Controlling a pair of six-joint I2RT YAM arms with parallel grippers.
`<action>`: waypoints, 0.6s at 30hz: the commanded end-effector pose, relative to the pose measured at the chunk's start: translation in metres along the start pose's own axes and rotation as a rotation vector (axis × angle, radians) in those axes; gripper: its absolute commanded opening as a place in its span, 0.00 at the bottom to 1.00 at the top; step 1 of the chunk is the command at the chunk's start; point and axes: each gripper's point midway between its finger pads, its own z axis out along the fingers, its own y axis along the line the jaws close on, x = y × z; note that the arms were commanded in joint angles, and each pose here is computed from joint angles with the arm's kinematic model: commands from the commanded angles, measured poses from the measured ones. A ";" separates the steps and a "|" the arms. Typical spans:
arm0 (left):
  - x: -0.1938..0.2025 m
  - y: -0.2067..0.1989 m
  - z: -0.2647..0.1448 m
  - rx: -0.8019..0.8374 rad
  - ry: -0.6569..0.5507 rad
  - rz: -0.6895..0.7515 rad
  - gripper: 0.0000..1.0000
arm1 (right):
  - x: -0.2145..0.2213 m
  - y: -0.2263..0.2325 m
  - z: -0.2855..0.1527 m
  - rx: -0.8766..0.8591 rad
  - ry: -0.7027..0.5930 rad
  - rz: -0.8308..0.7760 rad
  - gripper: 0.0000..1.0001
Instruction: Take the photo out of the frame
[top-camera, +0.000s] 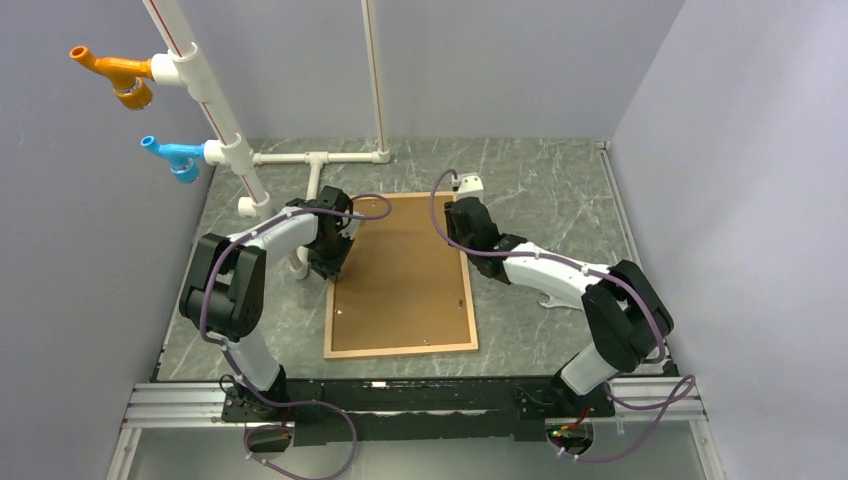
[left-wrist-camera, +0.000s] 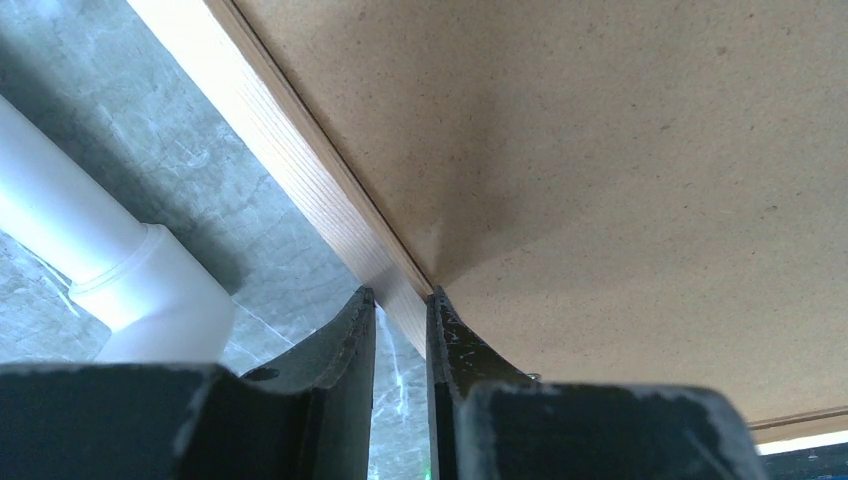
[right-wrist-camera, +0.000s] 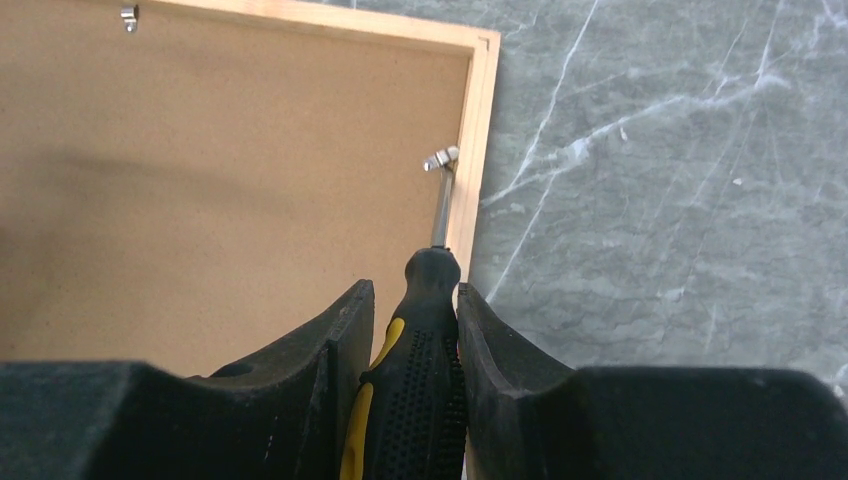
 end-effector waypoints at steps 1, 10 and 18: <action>-0.002 -0.015 0.008 0.076 0.004 0.051 0.19 | -0.005 0.033 -0.001 -0.174 -0.068 0.106 0.00; 0.002 -0.010 0.013 0.042 0.010 0.083 0.14 | 0.013 0.029 0.017 -0.160 -0.038 0.159 0.00; 0.005 -0.009 0.018 0.001 0.017 0.128 0.08 | 0.026 0.026 0.024 -0.209 0.010 0.269 0.00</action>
